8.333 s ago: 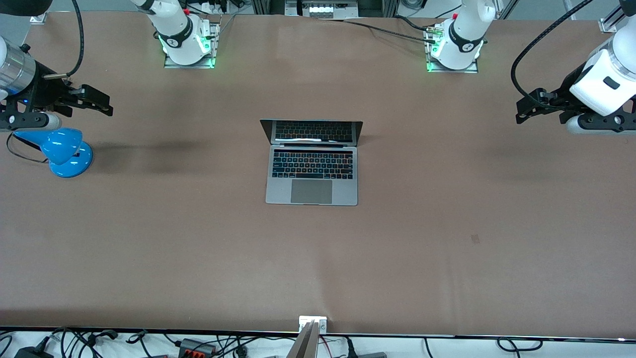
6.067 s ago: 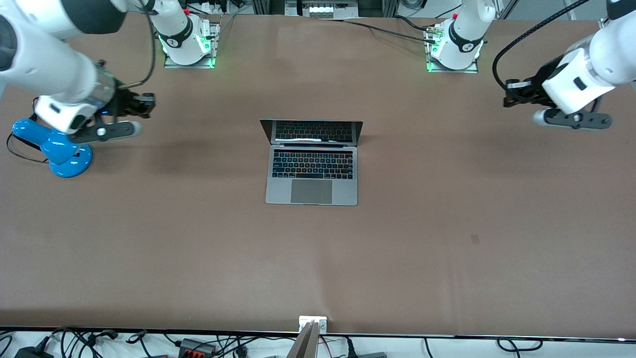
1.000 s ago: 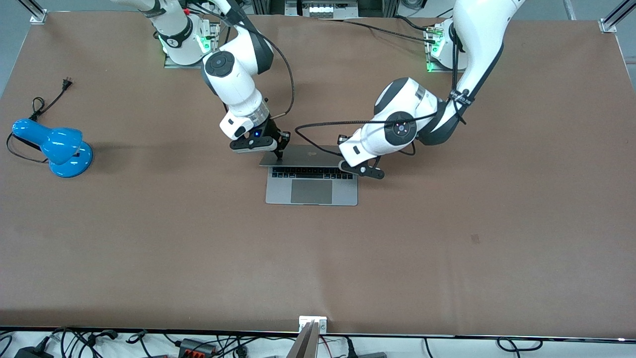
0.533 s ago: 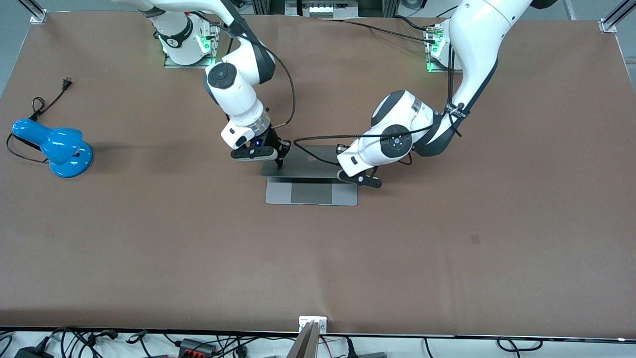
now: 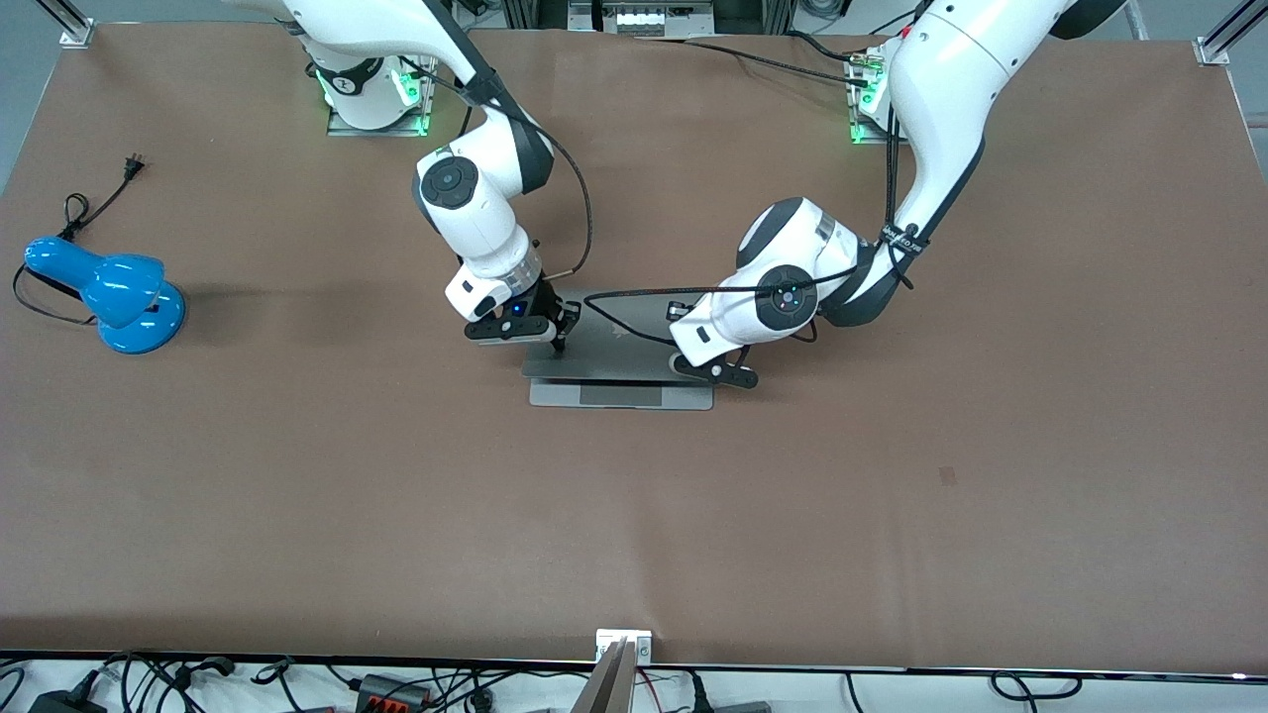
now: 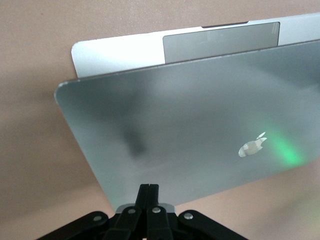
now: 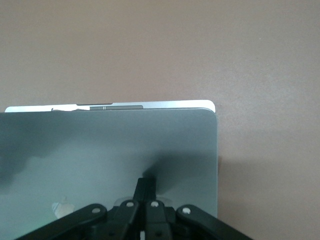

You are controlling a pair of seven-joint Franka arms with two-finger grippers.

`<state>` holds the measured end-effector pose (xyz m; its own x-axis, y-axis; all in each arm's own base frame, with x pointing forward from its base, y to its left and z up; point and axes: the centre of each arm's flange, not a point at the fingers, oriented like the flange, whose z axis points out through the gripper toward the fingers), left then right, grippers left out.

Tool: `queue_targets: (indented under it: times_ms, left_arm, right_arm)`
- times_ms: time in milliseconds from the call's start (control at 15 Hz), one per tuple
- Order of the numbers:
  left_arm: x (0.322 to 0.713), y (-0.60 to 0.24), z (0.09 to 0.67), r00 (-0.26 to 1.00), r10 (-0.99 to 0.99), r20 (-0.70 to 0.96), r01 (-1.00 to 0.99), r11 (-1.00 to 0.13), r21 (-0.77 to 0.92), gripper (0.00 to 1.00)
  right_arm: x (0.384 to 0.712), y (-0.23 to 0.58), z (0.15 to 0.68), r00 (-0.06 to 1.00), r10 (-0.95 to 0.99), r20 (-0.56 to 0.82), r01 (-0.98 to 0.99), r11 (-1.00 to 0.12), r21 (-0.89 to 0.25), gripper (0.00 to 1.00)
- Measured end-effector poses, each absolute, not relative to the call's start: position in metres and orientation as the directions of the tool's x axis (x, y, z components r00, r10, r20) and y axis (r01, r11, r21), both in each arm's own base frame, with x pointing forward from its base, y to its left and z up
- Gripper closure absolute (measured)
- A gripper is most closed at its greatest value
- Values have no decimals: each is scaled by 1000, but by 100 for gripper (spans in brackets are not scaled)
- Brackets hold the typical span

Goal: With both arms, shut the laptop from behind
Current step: 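Press the closed lid flat with both grippers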

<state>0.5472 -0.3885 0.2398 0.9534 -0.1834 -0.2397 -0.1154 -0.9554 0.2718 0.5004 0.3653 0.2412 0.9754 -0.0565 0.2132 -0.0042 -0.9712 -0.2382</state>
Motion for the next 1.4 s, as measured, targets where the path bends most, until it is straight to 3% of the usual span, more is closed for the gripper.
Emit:
queue_targets:
  times_ms: [1400]
  left_arm:
    - [557, -387, 184, 970, -184, -161, -139, -957, 255, 99]
  right_arm:
    - [507, 364, 189, 959, -60, 277, 13, -967, -253, 99]
